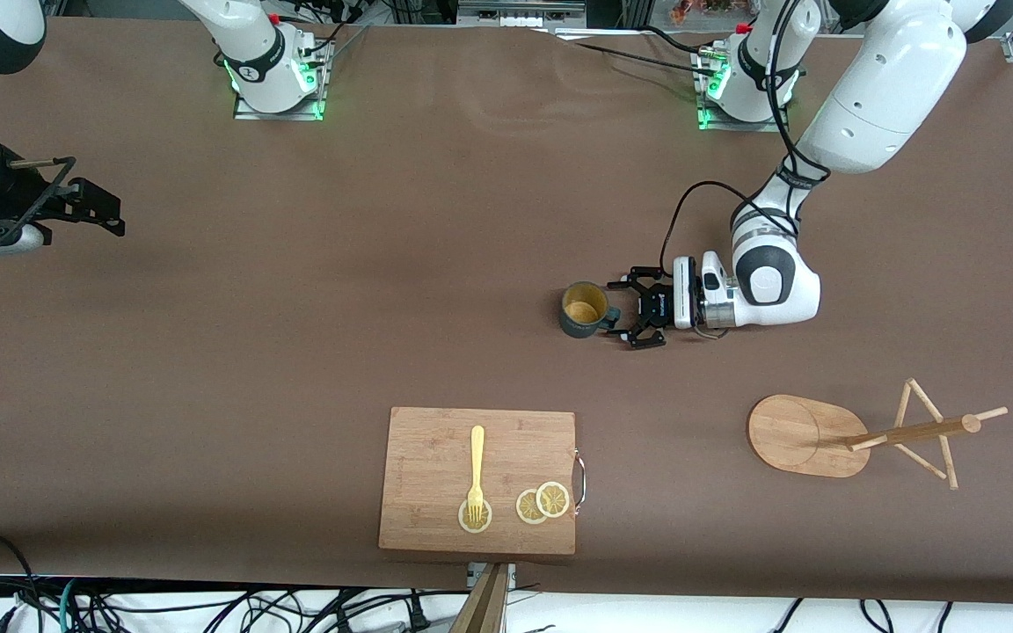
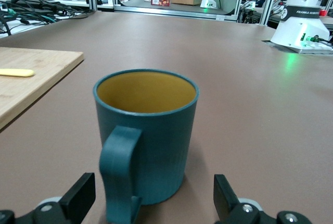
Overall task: Pass cup and hang on rack
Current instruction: 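Move the left gripper to the mug handle and close on it, then lift the teal mug by its handle with the left gripper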
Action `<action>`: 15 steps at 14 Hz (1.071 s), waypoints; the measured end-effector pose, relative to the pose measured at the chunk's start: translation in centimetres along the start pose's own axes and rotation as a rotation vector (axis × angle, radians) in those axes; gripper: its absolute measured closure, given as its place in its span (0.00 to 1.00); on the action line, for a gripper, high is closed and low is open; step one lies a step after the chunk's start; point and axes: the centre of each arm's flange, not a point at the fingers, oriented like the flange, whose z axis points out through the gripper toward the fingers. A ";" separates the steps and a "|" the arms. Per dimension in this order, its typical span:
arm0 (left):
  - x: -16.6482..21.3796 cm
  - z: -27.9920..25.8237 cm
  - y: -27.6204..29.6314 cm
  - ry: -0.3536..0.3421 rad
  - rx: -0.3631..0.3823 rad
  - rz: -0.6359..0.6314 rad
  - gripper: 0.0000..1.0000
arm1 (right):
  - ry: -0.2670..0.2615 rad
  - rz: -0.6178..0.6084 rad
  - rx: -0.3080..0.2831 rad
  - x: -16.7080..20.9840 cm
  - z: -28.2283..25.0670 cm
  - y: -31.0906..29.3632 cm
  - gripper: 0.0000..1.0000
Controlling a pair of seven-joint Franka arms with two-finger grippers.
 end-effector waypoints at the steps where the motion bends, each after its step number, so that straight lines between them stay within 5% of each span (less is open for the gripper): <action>1: 0.0 0.0 0.0 0.004 -0.003 0.005 0.03 | 0.000 0.000 0.000 0.0 0.0 0.0 0.00; 3: 0.1 0.0 0.0 0.009 -0.004 0.012 0.08 | 0.000 0.000 0.000 0.0 0.0 0.0 0.00; 10: -0.8 -1.7 -0.5 -0.001 0.022 0.010 0.80 | 0.000 0.000 0.000 0.0 0.0 0.0 0.00; 15: -0.7 -4.3 -1.7 0.000 0.067 -0.141 0.79 | 0.000 0.000 0.000 0.0 0.0 0.0 0.00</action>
